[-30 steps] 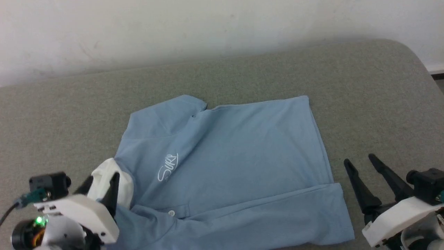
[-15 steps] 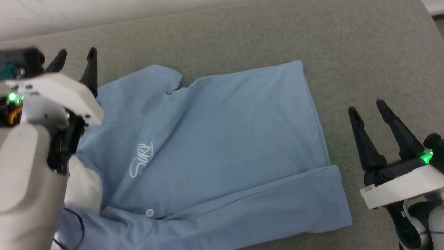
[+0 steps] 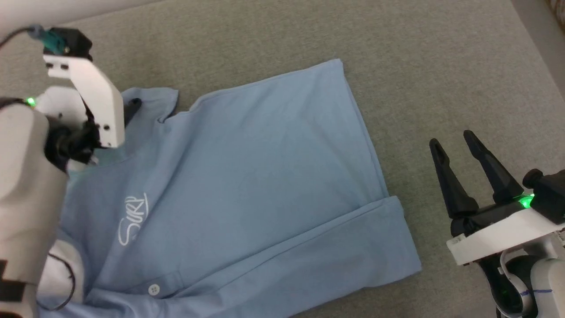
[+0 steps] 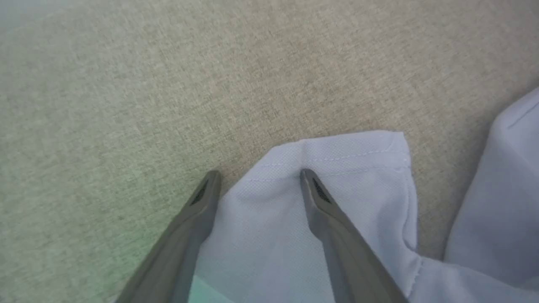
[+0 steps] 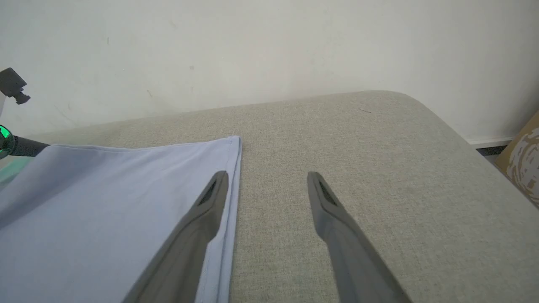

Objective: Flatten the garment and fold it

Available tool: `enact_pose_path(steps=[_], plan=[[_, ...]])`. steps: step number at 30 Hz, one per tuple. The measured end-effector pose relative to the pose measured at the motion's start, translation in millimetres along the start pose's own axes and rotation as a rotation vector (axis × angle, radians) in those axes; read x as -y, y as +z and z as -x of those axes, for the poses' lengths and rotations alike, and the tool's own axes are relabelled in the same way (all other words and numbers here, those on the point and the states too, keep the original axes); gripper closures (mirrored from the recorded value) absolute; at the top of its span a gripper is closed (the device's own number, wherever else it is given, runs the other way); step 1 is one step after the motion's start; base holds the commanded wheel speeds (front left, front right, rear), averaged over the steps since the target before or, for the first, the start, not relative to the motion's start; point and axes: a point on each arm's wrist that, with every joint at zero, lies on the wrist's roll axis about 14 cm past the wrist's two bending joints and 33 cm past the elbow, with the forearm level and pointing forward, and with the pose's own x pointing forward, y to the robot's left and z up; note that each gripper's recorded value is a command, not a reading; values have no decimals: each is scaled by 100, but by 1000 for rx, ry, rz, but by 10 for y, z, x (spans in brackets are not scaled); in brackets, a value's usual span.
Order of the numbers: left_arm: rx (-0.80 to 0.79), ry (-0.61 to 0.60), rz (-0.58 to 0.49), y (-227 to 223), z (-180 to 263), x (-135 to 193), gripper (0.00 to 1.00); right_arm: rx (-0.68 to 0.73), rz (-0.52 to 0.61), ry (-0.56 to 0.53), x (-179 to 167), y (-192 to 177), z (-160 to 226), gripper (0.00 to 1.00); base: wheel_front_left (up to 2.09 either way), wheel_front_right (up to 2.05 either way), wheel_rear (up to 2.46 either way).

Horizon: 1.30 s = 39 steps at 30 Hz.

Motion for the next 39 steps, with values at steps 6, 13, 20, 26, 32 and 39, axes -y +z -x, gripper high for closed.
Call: enact_pose_path(steps=[6,13,20,26,32,39], plan=[[-147,-23,4,-60,-19,3,100,-41,-36,-12,60,-113,-25,0,0,0,0],[-74,-4,44,-23,-13,-29,100,-62,-102,62,-17,-69,-429,0,0,0,0],[74,-14,115,106,99,-18,100,-301,-132,141,-131,-333,-999,0,0,0,0],[163,-21,94,159,218,-9,100,-466,-89,213,-343,-488,-1444,0,0,0,0],[196,-4,88,93,290,-114,100,-713,-91,252,-500,-900,-1588,34,0,0,0],[251,3,105,99,387,-234,100,-842,-34,267,-486,-962,-1667,100,0,0,0]])
